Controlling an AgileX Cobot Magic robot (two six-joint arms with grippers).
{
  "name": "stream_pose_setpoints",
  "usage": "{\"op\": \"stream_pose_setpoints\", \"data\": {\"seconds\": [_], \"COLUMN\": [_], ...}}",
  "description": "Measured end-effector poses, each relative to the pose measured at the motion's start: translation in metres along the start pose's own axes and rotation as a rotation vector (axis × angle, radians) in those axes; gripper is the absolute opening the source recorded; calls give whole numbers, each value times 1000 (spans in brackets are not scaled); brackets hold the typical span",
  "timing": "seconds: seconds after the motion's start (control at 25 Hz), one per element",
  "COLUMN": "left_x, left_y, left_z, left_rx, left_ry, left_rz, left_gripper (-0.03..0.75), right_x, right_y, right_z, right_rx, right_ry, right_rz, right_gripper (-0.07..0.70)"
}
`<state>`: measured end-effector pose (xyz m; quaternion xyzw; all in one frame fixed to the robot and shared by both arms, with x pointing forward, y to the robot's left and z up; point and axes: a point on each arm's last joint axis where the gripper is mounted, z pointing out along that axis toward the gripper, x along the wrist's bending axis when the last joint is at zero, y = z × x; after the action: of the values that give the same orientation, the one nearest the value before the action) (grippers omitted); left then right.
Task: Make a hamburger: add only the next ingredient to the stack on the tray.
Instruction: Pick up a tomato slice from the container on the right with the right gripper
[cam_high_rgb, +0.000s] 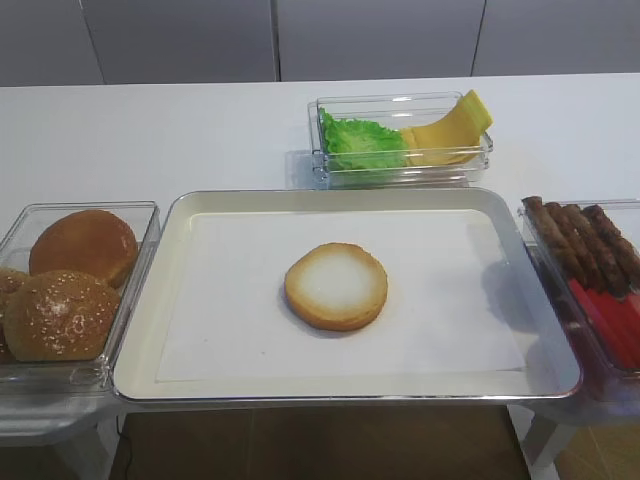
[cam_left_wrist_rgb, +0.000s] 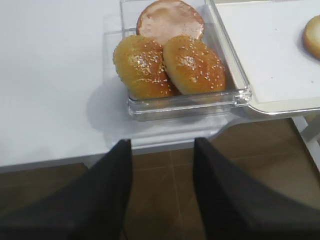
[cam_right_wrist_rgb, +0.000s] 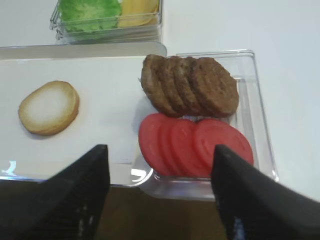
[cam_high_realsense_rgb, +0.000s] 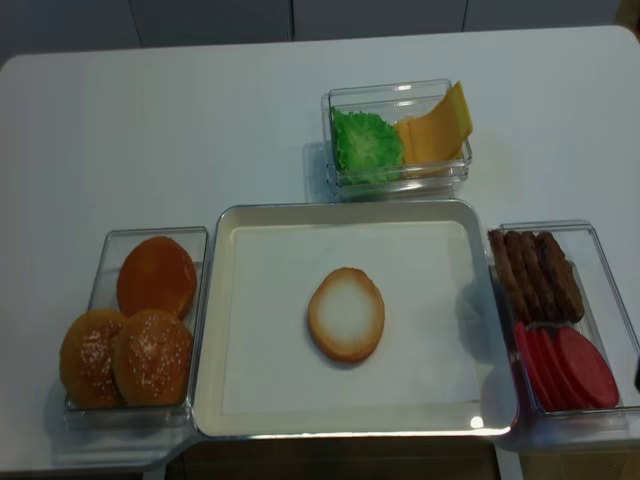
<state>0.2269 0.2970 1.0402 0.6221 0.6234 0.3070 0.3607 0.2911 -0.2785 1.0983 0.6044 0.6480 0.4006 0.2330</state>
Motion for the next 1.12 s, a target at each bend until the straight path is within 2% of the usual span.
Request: {"op": "stream_pose_setpoints", "data": {"seconds": [0.08, 0.28, 0.52, 0.64, 0.88, 1.12], "left_x": [0, 0, 0, 0, 0, 0], "left_y": [0, 0, 0, 0, 0, 0], "left_z": [0, 0, 0, 0, 0, 0], "left_rx": [0, 0, 0, 0, 0, 0], "left_ry": [0, 0, 0, 0, 0, 0], "left_rz": [0, 0, 0, 0, 0, 0], "left_gripper": [304, 304, 304, 304, 304, 304], "right_x": [1, 2, 7, 12, 20, 34], "right_y": [12, 39, 71, 81, 80, 66], "right_z": [8, 34, 58, 72, 94, 117], "right_rx": [12, 117, 200, 276, 465, 613], "right_ry": [13, 34, 58, 62, -6, -64], "right_rz": [20, 69, 89, 75, 11, -83], "right_gripper": [498, 499, 492, 491, 491, 478]}}
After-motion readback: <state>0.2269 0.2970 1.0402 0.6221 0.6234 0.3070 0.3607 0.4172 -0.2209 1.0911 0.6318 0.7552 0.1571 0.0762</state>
